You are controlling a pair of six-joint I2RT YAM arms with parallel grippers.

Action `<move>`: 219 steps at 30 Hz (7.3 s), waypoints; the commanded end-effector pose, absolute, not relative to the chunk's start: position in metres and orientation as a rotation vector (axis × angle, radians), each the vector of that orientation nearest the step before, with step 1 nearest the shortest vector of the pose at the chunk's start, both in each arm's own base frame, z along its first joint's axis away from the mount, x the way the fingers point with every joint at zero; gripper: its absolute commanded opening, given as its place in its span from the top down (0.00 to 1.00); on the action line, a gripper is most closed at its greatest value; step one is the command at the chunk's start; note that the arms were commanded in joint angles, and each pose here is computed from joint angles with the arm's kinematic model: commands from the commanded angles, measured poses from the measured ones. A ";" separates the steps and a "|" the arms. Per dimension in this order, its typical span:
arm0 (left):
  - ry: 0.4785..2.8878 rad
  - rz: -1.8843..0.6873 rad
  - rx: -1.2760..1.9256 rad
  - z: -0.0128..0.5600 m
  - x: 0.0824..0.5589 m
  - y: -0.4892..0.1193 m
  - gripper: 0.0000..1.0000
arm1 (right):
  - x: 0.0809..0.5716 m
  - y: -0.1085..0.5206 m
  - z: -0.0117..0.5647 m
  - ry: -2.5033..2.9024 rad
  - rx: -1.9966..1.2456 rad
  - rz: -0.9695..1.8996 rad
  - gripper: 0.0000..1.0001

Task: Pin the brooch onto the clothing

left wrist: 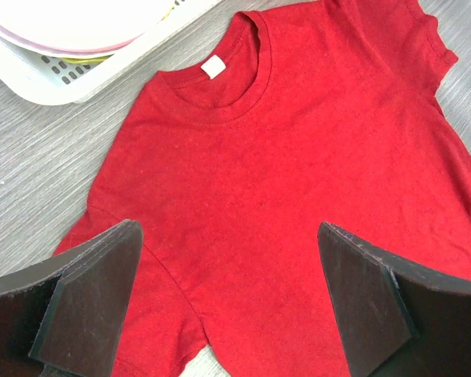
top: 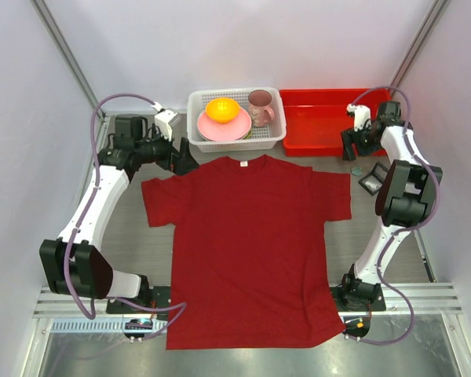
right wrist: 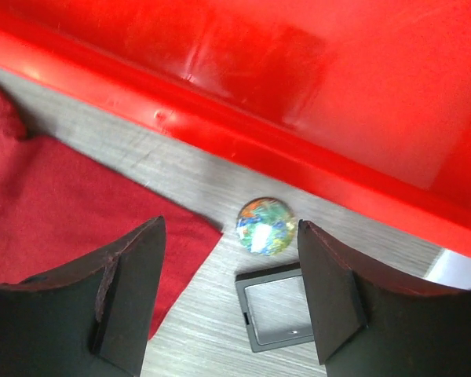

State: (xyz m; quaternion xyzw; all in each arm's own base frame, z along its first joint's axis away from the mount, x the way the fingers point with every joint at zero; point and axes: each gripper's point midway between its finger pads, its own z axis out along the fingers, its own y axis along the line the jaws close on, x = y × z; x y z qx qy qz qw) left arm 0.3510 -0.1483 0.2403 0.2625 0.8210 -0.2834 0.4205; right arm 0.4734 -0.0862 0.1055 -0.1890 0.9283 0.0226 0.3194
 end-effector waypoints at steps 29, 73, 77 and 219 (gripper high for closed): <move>2.000 -0.753 0.730 0.245 0.325 -0.153 0.02 | 0.466 -0.124 0.046 2.566 -0.485 0.087 0.31; 2.005 -0.744 0.711 0.245 0.337 -0.152 0.01 | 0.442 -0.118 0.047 2.639 -0.450 0.131 0.63; 2.000 -0.755 0.688 0.249 0.337 -0.150 0.00 | 0.444 -0.112 0.072 2.591 -0.445 0.152 0.65; 0.940 -0.626 2.860 0.025 -0.084 -0.222 0.43 | 0.257 0.142 0.136 2.523 -0.529 1.033 0.41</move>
